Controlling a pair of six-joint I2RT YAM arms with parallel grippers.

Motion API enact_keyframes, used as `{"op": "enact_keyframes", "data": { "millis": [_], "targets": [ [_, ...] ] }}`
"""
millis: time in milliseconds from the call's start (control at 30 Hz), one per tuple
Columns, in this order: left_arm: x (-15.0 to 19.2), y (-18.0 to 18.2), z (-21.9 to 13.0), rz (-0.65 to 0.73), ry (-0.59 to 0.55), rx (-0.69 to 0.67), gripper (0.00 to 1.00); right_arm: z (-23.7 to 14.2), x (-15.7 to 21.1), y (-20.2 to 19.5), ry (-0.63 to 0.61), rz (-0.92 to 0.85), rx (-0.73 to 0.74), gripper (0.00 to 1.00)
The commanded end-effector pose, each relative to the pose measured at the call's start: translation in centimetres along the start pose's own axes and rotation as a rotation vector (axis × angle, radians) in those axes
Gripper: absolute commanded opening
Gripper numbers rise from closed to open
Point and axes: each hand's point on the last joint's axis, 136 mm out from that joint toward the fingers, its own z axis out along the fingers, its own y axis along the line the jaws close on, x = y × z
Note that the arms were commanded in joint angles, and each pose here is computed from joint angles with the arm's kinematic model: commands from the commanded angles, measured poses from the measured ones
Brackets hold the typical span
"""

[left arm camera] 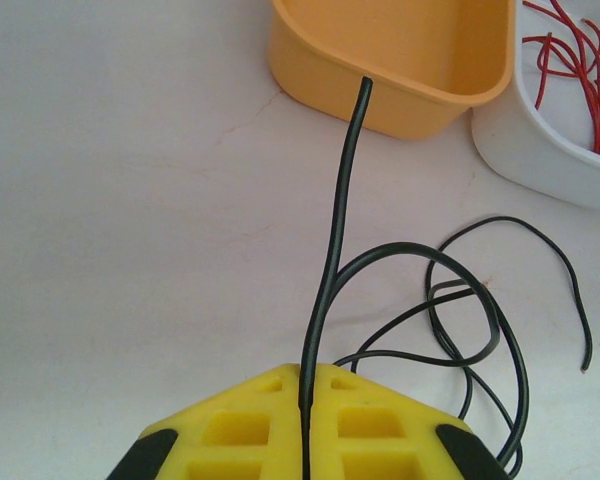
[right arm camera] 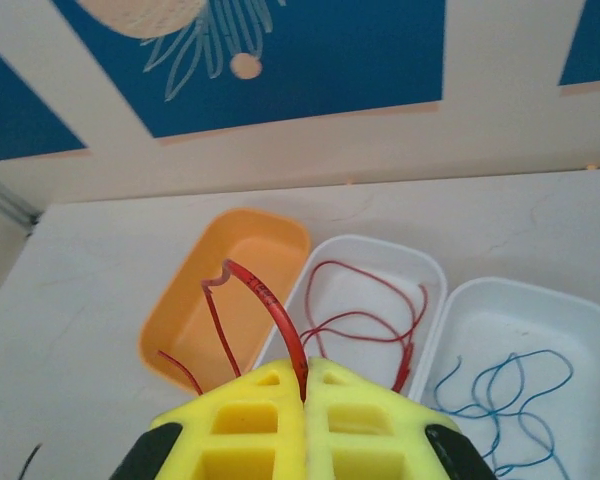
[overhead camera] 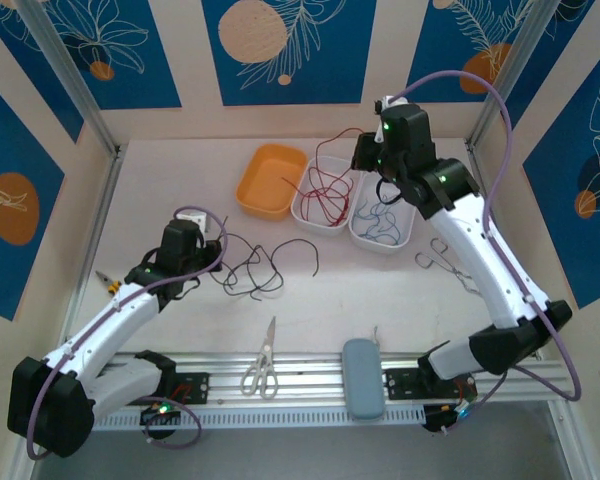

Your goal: Untangle the cables

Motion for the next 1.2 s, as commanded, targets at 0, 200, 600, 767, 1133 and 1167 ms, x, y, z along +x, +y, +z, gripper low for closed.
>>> {"op": "enact_keyframes", "data": {
  "millis": [0,200,600,767,1133,1167],
  "targets": [
    [0.1,-0.6,-0.2,-0.007,-0.004,0.038,0.00,1.7,-1.6,-1.0,-0.019,-0.016,0.040,0.00],
    [0.1,-0.6,-0.3,0.007,-0.005,0.035,0.00,5.4,-1.5,-2.6,0.027,-0.046,0.109,0.00],
    [0.7,-0.5,0.2,0.012,0.012,0.037,0.00,10.6,1.5,-5.2,0.146,-0.125,0.274,0.00],
    [1.0,-0.4,0.5,0.013,0.023,0.032,0.00,12.1,3.6,-5.5,0.216,-0.139,0.288,0.00],
    [1.6,-0.2,1.2,0.012,0.043,0.030,0.00,14.7,8.3,-3.5,0.359,-0.157,0.227,0.00],
    [1.7,-0.3,1.2,0.010,0.044,0.032,0.00,15.0,8.5,-3.1,0.368,-0.160,0.219,0.00]
  ]
}}
